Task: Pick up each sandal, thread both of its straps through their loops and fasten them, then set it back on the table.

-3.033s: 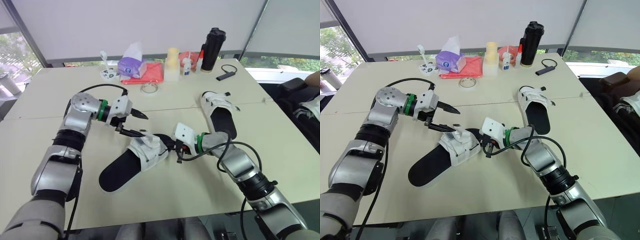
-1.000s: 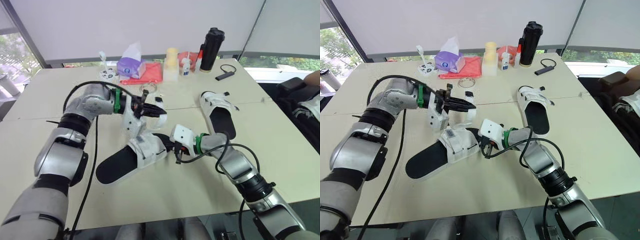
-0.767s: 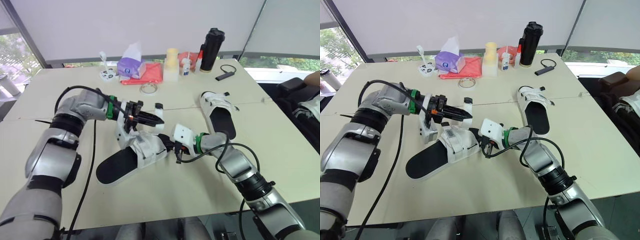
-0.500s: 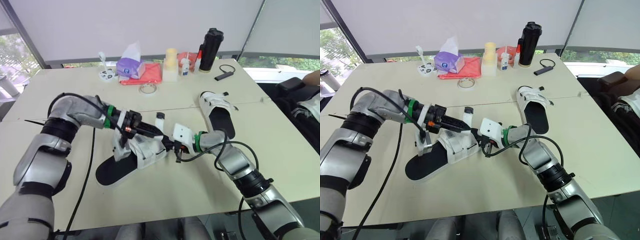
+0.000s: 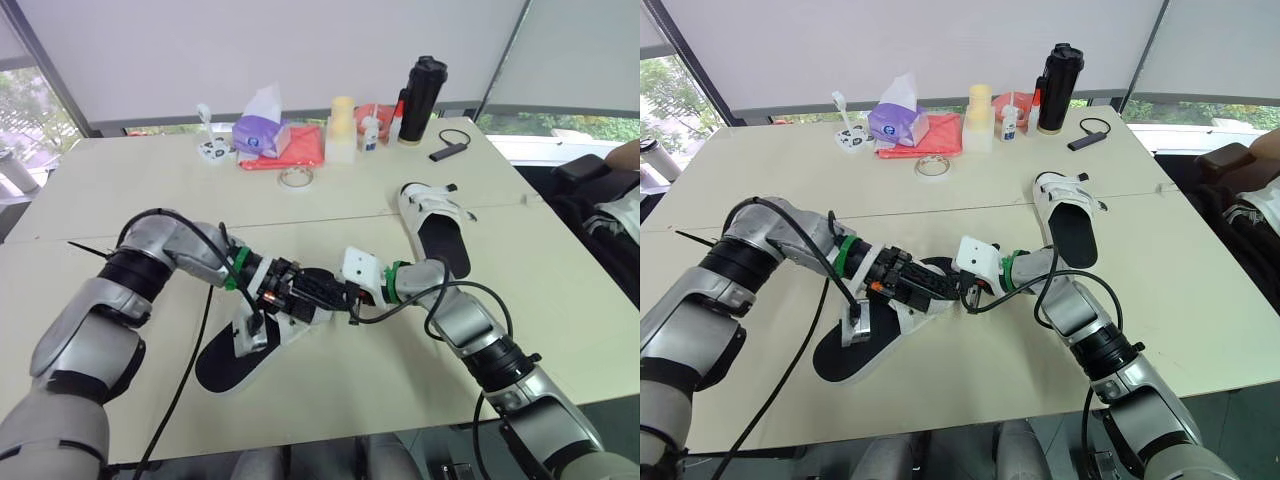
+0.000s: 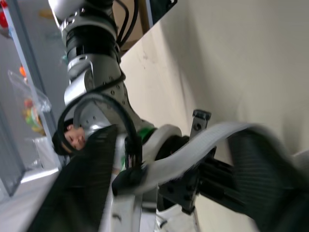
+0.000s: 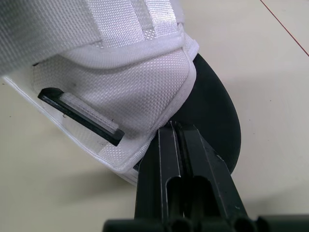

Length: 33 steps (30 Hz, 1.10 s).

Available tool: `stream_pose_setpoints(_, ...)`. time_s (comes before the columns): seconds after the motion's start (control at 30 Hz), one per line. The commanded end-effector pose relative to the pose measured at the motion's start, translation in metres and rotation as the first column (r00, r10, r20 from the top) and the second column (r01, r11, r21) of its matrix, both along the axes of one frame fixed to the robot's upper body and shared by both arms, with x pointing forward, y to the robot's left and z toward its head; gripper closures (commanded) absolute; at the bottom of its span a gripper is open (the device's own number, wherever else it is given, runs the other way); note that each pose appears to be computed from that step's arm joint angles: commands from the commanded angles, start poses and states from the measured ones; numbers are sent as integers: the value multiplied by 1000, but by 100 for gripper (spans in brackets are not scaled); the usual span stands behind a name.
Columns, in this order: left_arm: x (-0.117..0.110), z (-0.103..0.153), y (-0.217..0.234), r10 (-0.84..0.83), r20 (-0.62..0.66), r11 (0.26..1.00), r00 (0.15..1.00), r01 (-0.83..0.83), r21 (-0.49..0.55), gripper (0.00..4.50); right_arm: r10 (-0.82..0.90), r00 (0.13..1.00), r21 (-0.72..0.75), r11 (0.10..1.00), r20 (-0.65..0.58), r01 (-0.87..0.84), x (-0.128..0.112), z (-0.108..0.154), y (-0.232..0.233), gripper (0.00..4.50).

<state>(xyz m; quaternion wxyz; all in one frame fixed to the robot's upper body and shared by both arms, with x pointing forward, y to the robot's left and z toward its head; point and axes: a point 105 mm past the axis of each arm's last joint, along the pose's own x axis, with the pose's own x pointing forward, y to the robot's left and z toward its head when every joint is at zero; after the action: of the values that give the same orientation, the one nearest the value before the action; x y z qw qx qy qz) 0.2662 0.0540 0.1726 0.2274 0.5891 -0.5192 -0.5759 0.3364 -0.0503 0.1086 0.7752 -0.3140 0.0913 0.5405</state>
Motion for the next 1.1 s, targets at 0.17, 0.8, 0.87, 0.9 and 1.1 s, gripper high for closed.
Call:
stream_pose_setpoints(0.17,-29,-5,3,-121,-138,992,983,116,-41,3,-22,1000,-28,999,-7,22,3,-5,-5,450)
stream_pose_setpoints(0.8,26,71,61,333,-943,757,8,-598,262,3,-5,1000,-21,1000,-16,4,-4,-6,-1,450)
stream_pose_setpoints(0.87,9,59,81,341,-908,741,-242,-525,419,3,4,1000,-22,1000,-20,-4,-5,-7,1,450)
stream_pose_setpoints(0.9,2,56,84,341,-890,739,-302,-499,453,3,5,1000,-22,1000,-20,-6,-5,-7,1,450)
stream_pose_setpoints(1.1,-15,45,96,193,-774,737,-603,-432,520,3,12,1000,-23,1000,-23,-13,-6,-7,2,450)
